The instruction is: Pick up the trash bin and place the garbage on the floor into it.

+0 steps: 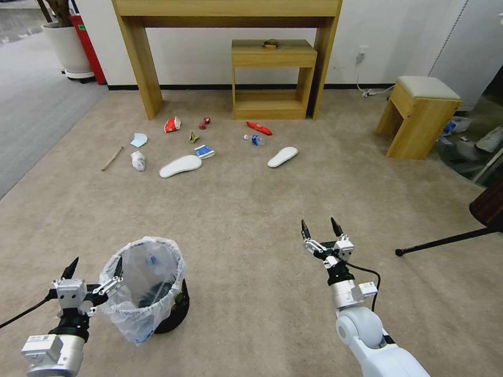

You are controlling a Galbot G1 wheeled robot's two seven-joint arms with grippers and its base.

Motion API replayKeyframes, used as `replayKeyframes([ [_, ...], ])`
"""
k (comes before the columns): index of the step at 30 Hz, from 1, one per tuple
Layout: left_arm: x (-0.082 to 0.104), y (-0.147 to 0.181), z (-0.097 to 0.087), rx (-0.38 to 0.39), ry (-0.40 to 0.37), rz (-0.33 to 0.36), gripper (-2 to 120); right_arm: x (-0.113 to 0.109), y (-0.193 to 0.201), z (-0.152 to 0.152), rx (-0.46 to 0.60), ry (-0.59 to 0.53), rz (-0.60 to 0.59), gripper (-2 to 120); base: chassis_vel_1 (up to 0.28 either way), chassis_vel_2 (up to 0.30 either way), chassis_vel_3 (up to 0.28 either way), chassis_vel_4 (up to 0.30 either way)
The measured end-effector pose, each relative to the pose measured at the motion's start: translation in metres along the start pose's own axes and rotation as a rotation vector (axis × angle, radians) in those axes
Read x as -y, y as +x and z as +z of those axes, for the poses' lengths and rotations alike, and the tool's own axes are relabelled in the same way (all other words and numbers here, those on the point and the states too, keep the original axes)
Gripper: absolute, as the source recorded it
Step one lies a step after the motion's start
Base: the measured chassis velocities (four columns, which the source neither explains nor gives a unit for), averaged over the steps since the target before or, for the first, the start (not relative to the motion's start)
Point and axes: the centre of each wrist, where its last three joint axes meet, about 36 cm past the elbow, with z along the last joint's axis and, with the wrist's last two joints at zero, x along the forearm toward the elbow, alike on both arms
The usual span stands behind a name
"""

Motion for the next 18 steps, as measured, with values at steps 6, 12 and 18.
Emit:
replayKeyframes([
  [6, 0.0009, -0.0025, 0.0017, 0.006, 0.001, -0.002, 100, 0.0014, -0.0007, 0.0032, 0.001, 0.007, 0.004, 100, 0.000, 0.000, 0.000, 0.000],
  [12, 0.0009, -0.0032, 0.0033, 0.011, -0.004, 0.004, 100, 0.0017, -0.0012, 0.0040, 0.002, 0.007, 0.006, 100, 0.000, 0.000, 0.000, 0.000],
  [18, 0.0003, -0.0019, 0.0049, 0.020, -0.015, 0.006, 100, 0.0032, -0.0016, 0.0032, 0.002, 0.011, 0.006, 100, 0.000, 0.000, 0.000, 0.000],
])
